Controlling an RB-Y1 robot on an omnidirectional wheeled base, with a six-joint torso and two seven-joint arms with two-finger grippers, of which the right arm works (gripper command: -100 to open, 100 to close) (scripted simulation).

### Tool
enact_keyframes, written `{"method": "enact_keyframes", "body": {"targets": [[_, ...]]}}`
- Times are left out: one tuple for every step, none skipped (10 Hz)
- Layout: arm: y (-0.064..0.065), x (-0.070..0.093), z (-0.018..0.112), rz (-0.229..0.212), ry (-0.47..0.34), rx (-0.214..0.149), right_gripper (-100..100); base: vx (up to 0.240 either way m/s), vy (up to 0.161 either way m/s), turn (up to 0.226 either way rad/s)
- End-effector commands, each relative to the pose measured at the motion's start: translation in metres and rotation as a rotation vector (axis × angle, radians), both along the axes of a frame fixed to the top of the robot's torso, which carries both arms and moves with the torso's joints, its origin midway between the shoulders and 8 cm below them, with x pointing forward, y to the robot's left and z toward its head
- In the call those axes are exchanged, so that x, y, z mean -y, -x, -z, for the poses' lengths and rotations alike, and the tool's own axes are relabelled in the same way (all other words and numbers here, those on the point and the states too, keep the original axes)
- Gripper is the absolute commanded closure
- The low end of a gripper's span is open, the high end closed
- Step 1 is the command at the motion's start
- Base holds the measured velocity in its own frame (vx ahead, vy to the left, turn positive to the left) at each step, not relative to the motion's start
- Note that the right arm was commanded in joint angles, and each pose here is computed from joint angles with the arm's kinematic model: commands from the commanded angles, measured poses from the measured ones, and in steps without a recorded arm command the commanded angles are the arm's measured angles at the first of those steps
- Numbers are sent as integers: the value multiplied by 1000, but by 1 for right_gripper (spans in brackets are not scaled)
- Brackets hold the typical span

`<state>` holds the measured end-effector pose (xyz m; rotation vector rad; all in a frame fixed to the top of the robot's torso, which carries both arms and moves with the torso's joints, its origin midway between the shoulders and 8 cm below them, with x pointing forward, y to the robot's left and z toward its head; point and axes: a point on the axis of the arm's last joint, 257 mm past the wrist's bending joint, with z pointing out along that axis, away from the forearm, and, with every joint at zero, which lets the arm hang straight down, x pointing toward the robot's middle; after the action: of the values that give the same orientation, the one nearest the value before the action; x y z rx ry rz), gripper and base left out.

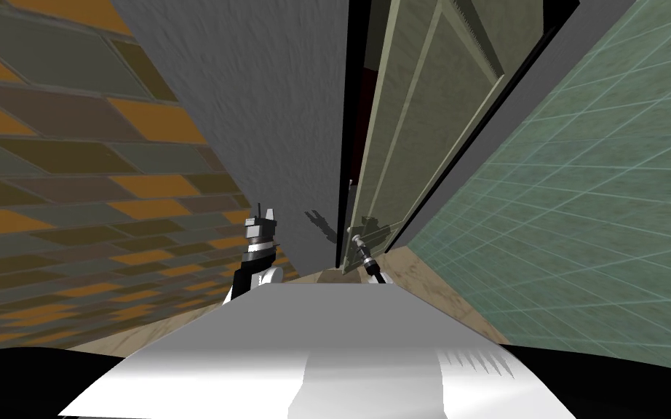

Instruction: Pull the door open

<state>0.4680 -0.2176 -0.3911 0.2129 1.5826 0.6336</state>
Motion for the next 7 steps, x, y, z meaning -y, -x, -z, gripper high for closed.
{"method": "enact_keyframes", "body": {"targets": [[6,-14,5,-19,-35,-21,100,-29,11,-4],[6,-14,5,-19,-35,-21,100,0,0,0],[6,-15,5,-23,-73,-32,100,-23,2,3],[6,-15,5,-27,-98,-39,100,-35,5,4],[6,-15,5,-27,-110,-42,100,-34,8,-9],[6,-15,5,-27,-110,-42,100,-15,8,-2],[6,-16,5,-31,-148,-53,100,-13,12,-6]]}}
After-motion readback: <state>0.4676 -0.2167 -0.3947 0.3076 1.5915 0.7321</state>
